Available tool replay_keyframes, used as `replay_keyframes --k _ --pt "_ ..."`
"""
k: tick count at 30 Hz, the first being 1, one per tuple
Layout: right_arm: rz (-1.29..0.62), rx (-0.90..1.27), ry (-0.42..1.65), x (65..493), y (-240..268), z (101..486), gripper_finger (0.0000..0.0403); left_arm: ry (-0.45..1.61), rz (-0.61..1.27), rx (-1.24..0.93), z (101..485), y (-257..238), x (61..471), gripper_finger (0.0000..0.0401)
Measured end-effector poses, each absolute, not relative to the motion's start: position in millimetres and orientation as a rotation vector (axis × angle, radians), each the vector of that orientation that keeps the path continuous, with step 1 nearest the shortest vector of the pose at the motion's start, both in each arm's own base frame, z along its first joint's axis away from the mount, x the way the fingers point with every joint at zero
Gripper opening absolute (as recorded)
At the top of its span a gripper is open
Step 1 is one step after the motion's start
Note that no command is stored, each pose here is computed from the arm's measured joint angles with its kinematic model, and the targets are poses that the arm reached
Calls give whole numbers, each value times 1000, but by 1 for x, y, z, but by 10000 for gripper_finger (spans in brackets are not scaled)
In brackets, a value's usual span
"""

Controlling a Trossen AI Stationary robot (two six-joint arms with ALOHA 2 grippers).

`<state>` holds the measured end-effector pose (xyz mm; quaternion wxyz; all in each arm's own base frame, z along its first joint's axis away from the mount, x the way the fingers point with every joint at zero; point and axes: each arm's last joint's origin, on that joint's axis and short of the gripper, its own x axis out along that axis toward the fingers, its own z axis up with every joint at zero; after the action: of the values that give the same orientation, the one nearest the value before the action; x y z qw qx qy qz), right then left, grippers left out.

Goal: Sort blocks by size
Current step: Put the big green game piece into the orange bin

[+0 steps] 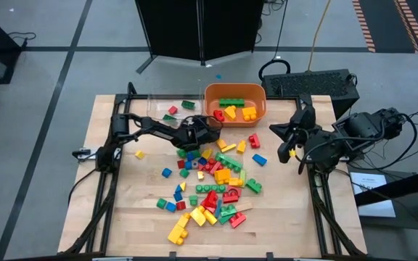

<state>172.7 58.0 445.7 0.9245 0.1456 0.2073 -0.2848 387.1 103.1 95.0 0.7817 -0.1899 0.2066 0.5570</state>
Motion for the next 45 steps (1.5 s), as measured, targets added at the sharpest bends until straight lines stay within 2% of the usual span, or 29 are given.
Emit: replay_keyframes --k 7,10,17,21,24,29,32,38,41,45 --pt "-575 315 414 174 59 447 0 493 1105 -514 85 101 391 0" --pt "-571 319 407 174 59 448 0 522 987 -525 86 89 397 0" --pt "-571 317 407 174 59 448 0 600 568 -625 99 41 411 0" --pt "-565 302 411 174 60 448 0 641 443 -627 108 12 411 0" --pt "-562 290 412 175 60 447 0 628 432 -573 122 -3 408 0" --pt "-553 247 431 178 62 446 0 499 400 -412 170 -11 405 0" --pt "-514 215 469 180 63 444 0 493 366 -310 194 -11 396 5" --pt "-400 122 700 190 72 425 16 489 253 -224 262 -11 357 49" --pt "-392 -20 793 210 77 411 44 483 206 -173 298 -11 326 77" --pt "-411 -167 907 244 76 388 113 447 173 -168 339 -10 278 113"
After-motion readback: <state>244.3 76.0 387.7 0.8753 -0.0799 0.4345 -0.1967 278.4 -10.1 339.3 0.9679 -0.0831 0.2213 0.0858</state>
